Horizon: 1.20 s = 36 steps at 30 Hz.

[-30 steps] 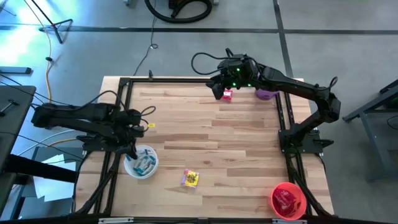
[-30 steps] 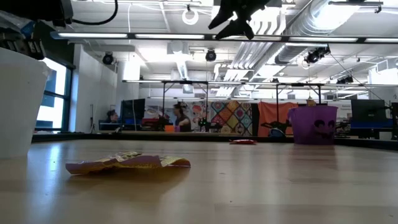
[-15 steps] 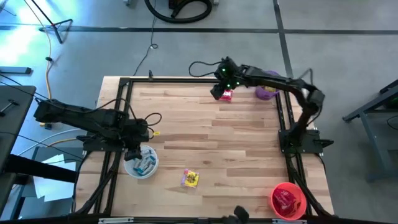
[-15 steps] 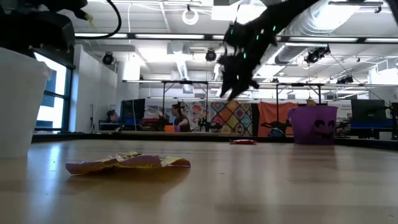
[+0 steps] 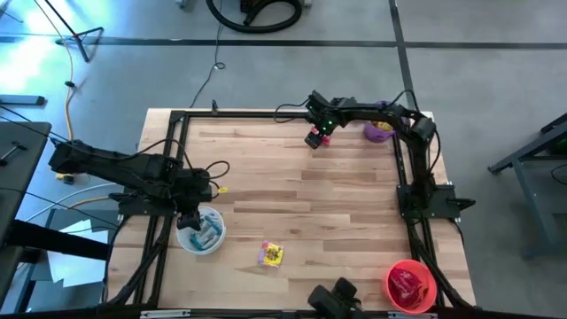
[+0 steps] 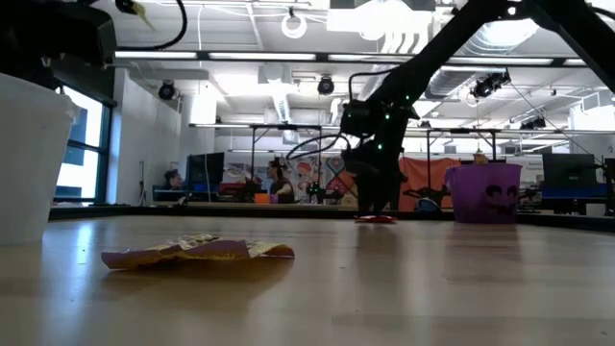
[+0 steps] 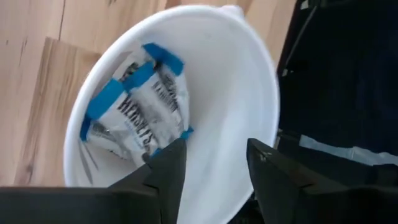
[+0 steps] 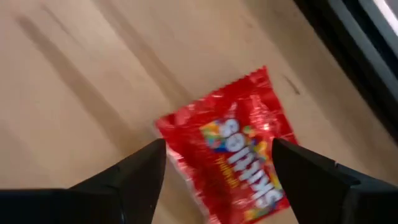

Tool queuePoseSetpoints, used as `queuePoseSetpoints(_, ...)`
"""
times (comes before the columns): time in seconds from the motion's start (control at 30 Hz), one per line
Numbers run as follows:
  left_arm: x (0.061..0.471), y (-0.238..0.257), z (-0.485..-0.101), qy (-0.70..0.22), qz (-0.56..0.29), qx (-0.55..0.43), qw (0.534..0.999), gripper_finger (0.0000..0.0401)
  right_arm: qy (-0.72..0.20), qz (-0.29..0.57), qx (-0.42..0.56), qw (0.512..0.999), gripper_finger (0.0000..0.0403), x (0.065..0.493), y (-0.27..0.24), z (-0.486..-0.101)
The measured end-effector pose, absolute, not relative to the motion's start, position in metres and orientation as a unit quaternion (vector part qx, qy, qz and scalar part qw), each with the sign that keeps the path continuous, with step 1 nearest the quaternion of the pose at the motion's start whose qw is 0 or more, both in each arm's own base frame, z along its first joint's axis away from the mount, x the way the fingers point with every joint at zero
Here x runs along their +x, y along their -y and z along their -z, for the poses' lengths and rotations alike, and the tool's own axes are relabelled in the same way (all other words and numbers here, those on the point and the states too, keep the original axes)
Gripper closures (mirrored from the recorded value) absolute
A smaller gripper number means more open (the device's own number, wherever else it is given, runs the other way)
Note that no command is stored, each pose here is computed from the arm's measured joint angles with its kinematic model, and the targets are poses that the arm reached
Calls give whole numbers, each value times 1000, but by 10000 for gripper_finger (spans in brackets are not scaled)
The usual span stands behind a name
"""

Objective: Sort candy
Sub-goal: Put the white chocolate bar into the white bin, then put the red candy into the orange bin

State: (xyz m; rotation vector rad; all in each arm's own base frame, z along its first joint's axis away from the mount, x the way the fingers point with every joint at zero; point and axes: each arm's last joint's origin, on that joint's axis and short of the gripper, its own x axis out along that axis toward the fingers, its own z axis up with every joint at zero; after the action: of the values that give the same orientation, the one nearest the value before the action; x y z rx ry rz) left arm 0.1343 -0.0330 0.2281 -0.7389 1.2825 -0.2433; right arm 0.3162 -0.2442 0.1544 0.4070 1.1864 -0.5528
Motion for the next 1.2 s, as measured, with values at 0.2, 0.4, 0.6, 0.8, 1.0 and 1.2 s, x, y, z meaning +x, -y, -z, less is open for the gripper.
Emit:
queuePoseSetpoints(0.2,137,34,-242,-565,131,-326,746,240,-559,257,180,768,117,318,252,-137)
queuePoseSetpoints(0.4,138,34,-262,-544,141,-327,760,248,-559,254,181,768,191,319,251,-138)
queuePoseSetpoints(0.6,136,30,-291,-494,149,-323,793,296,-561,241,191,769,326,324,254,-155)
queuePoseSetpoints(0.8,138,17,-308,-444,113,-327,827,343,-568,202,213,769,367,332,244,-197)
queuePoseSetpoints(1.0,146,-9,-308,-396,62,-269,876,372,-528,110,277,795,357,335,179,-251)
queuePoseSetpoints(1.2,163,-44,-305,-352,20,-214,911,396,-521,104,354,770,371,312,80,-282)
